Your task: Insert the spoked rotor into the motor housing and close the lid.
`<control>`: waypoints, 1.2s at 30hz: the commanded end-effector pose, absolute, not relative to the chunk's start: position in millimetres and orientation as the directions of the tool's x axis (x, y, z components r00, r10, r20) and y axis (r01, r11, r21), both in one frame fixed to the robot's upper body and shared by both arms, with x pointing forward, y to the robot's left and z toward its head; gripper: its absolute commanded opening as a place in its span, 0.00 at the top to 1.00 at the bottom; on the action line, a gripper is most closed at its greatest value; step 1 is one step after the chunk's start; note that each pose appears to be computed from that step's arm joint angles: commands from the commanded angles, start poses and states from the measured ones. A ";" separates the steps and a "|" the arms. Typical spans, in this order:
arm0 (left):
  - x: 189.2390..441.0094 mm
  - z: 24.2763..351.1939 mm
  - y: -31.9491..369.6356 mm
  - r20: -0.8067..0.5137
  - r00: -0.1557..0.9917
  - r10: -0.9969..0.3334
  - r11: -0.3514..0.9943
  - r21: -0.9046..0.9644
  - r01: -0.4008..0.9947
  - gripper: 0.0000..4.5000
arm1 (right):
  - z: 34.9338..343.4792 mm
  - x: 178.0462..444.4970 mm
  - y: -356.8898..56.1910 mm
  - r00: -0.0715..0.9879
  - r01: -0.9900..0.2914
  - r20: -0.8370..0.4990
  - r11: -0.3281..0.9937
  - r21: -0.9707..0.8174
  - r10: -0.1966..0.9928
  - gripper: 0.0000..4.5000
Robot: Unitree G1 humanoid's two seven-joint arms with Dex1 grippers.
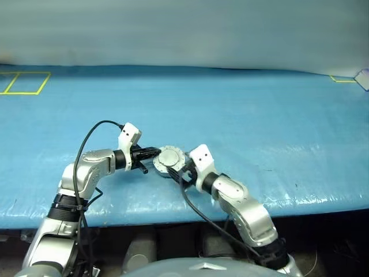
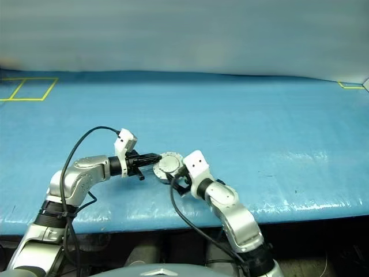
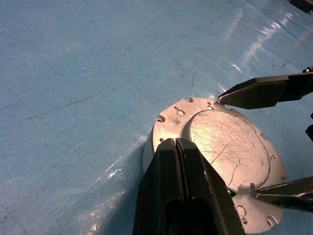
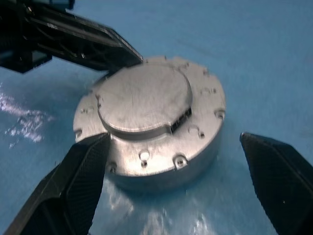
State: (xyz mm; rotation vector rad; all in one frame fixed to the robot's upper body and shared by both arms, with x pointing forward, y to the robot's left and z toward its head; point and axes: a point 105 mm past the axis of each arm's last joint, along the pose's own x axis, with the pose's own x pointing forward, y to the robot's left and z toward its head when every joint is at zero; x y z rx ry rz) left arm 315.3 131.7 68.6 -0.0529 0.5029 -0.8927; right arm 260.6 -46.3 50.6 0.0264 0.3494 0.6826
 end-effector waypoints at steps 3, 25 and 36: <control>310.6 48.4 142.0 -0.478 0.503 -0.721 0.662 -0.259 0.703 1.00 | 58.5 242.1 -69.7 0.733 -0.460 -0.222 0.709 0.535 0.643 0.01; 298.9 41.1 144.8 -0.484 0.513 -0.709 0.676 -0.260 0.689 1.00 | 82.9 258.4 4.6 0.645 -0.230 -0.033 0.235 0.944 0.763 0.01; 299.6 41.2 141.9 -0.475 0.519 -0.711 0.677 -0.260 0.689 1.00 | 96.2 277.0 8.3 0.690 -0.256 0.017 0.222 0.941 0.723 0.09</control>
